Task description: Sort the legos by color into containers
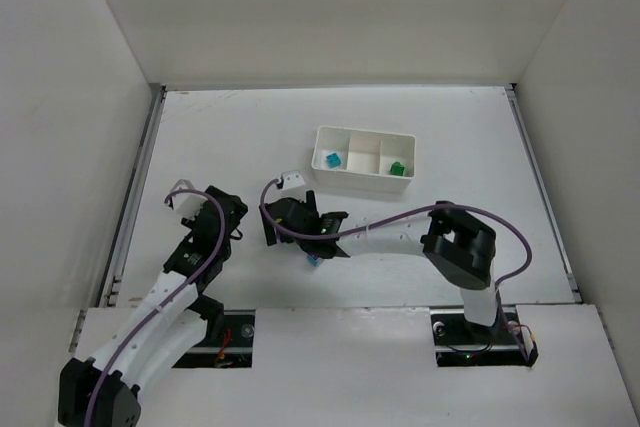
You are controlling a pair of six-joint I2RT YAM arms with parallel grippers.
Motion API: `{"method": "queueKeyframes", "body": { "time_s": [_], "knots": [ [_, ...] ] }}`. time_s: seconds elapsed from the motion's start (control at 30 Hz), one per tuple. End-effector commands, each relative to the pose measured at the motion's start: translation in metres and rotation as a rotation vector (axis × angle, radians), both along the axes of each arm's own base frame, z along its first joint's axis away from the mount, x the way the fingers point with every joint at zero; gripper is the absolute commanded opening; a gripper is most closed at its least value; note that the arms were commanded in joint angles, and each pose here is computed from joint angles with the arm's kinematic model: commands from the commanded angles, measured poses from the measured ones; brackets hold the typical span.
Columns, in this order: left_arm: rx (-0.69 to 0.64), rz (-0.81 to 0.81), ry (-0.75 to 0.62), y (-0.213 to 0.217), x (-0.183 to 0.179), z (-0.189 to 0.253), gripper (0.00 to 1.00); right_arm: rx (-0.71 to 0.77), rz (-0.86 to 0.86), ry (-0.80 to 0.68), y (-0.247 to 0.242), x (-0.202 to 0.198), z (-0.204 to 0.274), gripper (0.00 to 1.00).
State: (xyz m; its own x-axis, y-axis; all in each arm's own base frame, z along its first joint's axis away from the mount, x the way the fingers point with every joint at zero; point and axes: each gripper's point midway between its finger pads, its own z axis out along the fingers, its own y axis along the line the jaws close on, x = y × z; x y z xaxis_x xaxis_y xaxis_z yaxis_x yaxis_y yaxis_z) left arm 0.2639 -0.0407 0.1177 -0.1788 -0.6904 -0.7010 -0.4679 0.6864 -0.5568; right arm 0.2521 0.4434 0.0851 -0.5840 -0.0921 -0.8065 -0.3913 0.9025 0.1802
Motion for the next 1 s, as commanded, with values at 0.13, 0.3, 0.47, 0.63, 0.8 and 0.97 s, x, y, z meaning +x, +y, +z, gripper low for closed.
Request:
{"method": "queueKeyframes", "body": {
  "time_s": [0.13, 0.3, 0.47, 0.63, 0.8, 0.97],
  "knots": [
    [-0.006, 0.022, -0.021, 0.007, -0.003, -0.002, 0.55, 0.022, -0.073, -0.015, 0.010, 0.015, 0.011, 0.77],
    [-0.009, 0.004, -0.018, 0.003, -0.004, -0.006, 0.55, 0.019, -0.100, -0.025, 0.006, 0.024, 0.007, 0.65],
    [-0.019, -0.014, -0.018, -0.002, -0.003, -0.006, 0.55, 0.018, -0.103, -0.009, 0.006, 0.030, 0.000, 0.49],
    [-0.039, -0.038, -0.037, -0.007, -0.003, -0.001, 0.56, 0.064, -0.123, -0.024, -0.002, 0.033, 0.019, 0.36],
    [-0.095, -0.109, -0.075, -0.024, -0.002, 0.009, 0.60, 0.192, -0.116, -0.106, -0.015, 0.031, 0.067, 0.34],
    [-0.212, -0.248, -0.184, -0.056, 0.002, 0.037, 0.62, 0.365, -0.120, -0.120, -0.054, 0.038, 0.109, 0.33]
  ]
}}
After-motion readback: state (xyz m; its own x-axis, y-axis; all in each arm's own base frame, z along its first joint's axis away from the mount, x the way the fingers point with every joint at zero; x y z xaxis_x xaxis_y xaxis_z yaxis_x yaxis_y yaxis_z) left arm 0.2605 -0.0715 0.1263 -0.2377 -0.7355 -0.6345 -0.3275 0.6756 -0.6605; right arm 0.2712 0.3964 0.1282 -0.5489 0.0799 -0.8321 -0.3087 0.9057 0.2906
